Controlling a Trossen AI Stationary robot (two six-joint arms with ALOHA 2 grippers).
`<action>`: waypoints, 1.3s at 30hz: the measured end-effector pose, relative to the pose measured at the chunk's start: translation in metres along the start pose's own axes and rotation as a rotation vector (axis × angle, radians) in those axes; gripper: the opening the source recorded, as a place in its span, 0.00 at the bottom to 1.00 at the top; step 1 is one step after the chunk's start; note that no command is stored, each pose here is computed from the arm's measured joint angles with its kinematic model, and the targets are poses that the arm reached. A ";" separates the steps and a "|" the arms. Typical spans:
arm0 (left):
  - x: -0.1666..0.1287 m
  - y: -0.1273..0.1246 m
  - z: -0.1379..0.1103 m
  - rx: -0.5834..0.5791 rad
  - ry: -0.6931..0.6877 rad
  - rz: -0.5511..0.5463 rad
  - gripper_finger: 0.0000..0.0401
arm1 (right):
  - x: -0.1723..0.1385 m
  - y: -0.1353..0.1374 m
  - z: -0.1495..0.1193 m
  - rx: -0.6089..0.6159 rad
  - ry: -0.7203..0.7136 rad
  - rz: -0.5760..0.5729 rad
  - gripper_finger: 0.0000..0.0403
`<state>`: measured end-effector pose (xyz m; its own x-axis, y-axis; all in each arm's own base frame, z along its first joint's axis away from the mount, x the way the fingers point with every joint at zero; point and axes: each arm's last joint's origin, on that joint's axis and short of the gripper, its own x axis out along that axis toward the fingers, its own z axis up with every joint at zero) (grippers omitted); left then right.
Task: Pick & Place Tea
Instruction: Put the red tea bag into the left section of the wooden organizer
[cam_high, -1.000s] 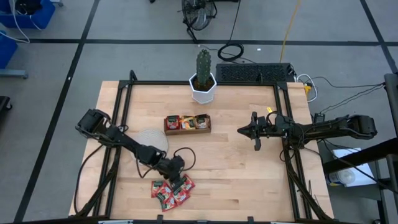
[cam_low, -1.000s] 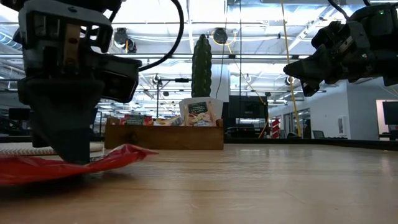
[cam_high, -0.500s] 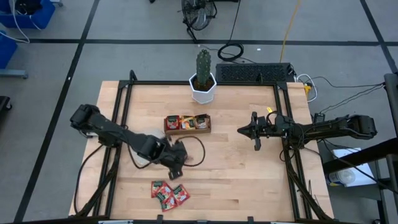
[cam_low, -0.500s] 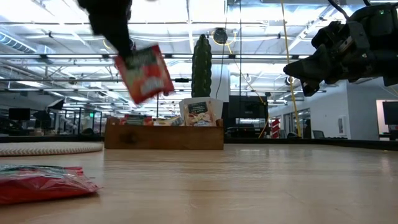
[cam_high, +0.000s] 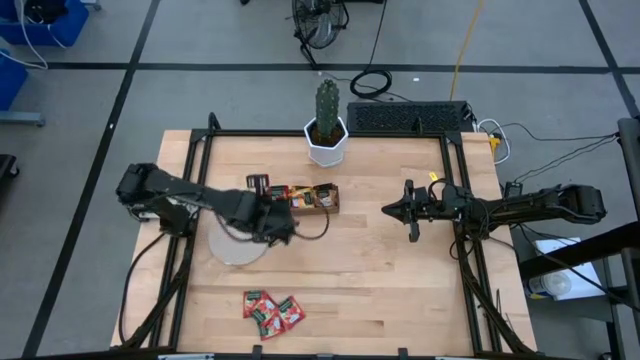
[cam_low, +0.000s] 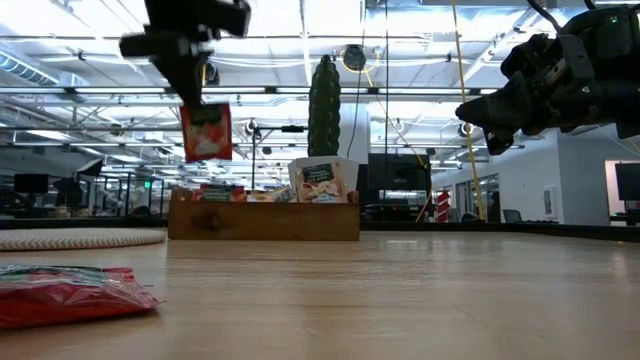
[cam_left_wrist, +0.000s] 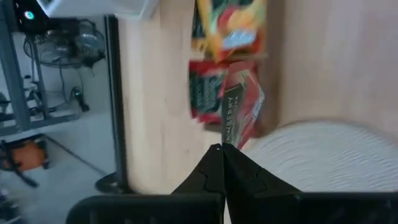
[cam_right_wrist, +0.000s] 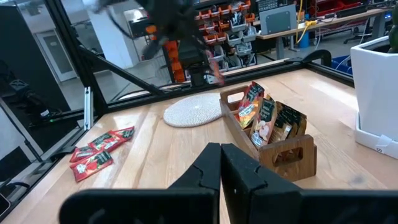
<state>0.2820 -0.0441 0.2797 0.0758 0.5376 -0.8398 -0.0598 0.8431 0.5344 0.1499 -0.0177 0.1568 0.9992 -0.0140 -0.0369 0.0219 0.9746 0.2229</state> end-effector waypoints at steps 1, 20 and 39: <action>0.007 0.004 0.000 0.023 0.020 0.000 0.00 | 0.000 0.000 0.000 0.000 0.000 0.000 0.00; 0.070 0.041 0.007 0.073 0.046 -0.189 0.00 | 0.000 0.000 0.000 -0.023 0.001 -0.001 0.00; 0.086 0.039 0.010 0.042 0.095 -0.267 0.00 | 0.000 0.000 0.000 -0.023 0.001 0.000 0.00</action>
<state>0.2964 0.0349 0.2293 -0.0100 0.2951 -0.9554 -0.0086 0.9554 0.2952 0.1499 -0.0177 0.1567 0.9992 -0.0143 -0.0378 0.0216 0.9796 0.2000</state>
